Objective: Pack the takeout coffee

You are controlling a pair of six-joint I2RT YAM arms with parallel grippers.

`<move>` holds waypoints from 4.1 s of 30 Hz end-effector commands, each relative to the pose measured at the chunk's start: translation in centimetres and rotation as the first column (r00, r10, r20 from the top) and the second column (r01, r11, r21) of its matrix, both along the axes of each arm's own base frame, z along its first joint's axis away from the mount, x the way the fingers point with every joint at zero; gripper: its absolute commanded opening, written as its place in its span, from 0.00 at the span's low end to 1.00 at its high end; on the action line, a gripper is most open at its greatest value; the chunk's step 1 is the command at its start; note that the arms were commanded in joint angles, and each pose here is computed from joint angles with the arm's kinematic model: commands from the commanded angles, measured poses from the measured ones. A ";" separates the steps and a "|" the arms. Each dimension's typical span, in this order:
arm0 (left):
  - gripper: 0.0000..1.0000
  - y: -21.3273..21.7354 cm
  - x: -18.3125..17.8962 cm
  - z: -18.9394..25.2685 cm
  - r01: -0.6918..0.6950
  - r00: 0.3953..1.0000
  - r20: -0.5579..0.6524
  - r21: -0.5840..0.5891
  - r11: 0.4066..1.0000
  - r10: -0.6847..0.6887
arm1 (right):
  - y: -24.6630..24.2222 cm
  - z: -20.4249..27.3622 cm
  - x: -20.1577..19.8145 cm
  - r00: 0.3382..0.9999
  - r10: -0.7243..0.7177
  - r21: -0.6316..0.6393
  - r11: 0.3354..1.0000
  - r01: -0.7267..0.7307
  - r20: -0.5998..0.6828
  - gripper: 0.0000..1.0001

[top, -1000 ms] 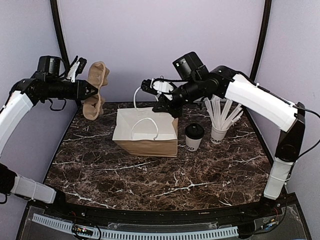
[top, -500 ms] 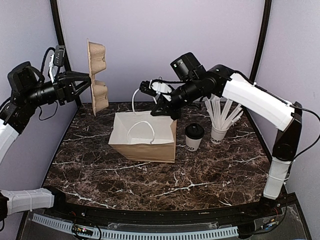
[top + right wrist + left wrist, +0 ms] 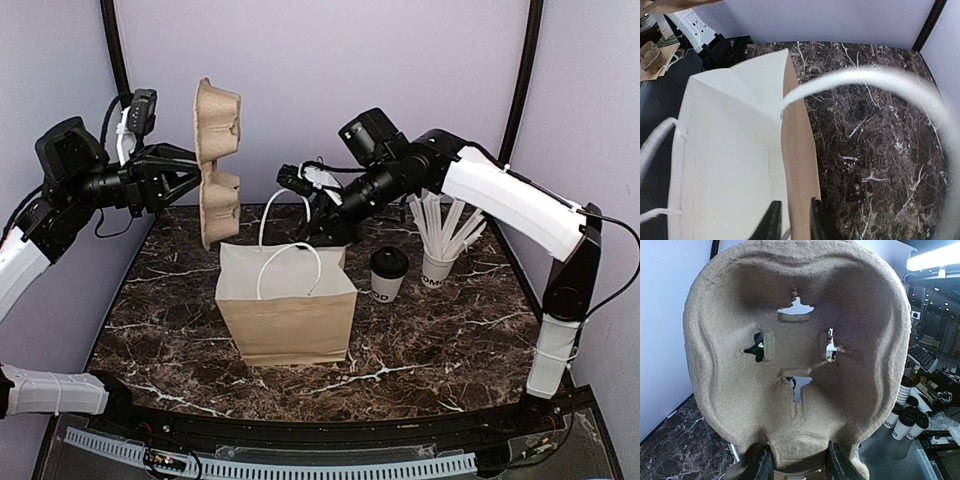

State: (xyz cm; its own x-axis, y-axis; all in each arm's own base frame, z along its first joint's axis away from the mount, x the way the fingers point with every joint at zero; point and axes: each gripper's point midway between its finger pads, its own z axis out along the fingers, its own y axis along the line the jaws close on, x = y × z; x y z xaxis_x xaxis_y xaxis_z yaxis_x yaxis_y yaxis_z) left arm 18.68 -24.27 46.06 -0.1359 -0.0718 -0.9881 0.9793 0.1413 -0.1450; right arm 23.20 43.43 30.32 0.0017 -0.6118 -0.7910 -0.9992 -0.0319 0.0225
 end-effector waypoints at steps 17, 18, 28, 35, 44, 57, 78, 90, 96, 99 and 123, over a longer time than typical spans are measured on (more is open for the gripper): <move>0.36 -4.7 3.3 -3.6 0.008 1.000 -0.003 0.152 0.988 -0.008 | -3.5 3.3 -0.1 0.996 -0.048 0.063 0.997 0.043 0.077 0.80; 0.35 -4.8 3.6 -3.6 0.007 1.000 -0.006 0.154 0.988 -0.006 | -3.5 3.4 -0.2 0.996 -0.047 0.065 0.997 0.042 0.078 0.81; 0.36 -3.9 4.2 -1.2 -0.088 0.995 0.066 0.178 0.980 0.078 | -4.5 5.3 -4.9 0.994 0.108 0.129 0.986 -0.104 -0.027 0.71; 0.37 -4.5 4.9 -2.0 -0.071 0.997 -0.005 0.183 0.981 0.073 | -2.4 4.2 -7.0 0.982 0.173 0.123 0.979 -0.163 -0.076 0.68; 0.36 -5.0 5.6 -3.2 -0.057 0.992 -0.103 0.195 0.979 0.078 | -0.6 4.3 -6.9 0.992 0.129 0.117 0.985 -0.126 -0.016 0.21; 0.34 -5.9 4.2 -6.3 0.059 0.968 -0.253 0.242 0.968 0.004 | -1.4 2.6 -11.2 0.941 0.313 0.005 0.949 -0.316 0.126 0.17; 0.32 -5.5 3.9 -13.8 0.051 0.944 -0.280 0.646 0.761 0.174 | -2.0 3.1 -11.8 0.933 0.331 0.009 0.942 -0.336 0.143 0.17; 0.33 -6.6 0.0 -15.8 0.155 0.945 -0.308 0.717 0.680 0.110 | -4.5 5.4 -10.8 0.934 0.327 0.046 0.941 -0.336 0.142 0.49; 0.33 -6.4 -1.1 -13.3 0.143 0.964 -0.261 0.677 0.722 0.053 | -7.6 6.0 -9.9 0.919 0.349 0.031 0.932 -0.360 0.183 0.51; 0.33 -6.3 -1.5 -12.2 0.132 0.976 -0.218 0.653 0.746 0.018 | -8.8 5.7 -9.6 0.920 0.350 0.026 0.933 -0.360 0.178 0.53; 0.32 -6.0 -4.3 -13.3 0.250 0.946 -0.321 0.619 0.744 -0.050 | -7.0 0.0 -8.3 0.885 0.443 -0.016 0.895 -0.445 0.146 0.66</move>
State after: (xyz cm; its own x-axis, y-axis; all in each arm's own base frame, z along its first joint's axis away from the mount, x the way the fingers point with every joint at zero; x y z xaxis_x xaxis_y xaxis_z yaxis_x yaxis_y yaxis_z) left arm 15.39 -31.16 32.55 -0.3655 0.6084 -0.7044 0.9259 0.1602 -0.3421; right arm 14.59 35.42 29.93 0.3477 -0.5536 -0.7567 -0.8939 -0.4392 -0.0895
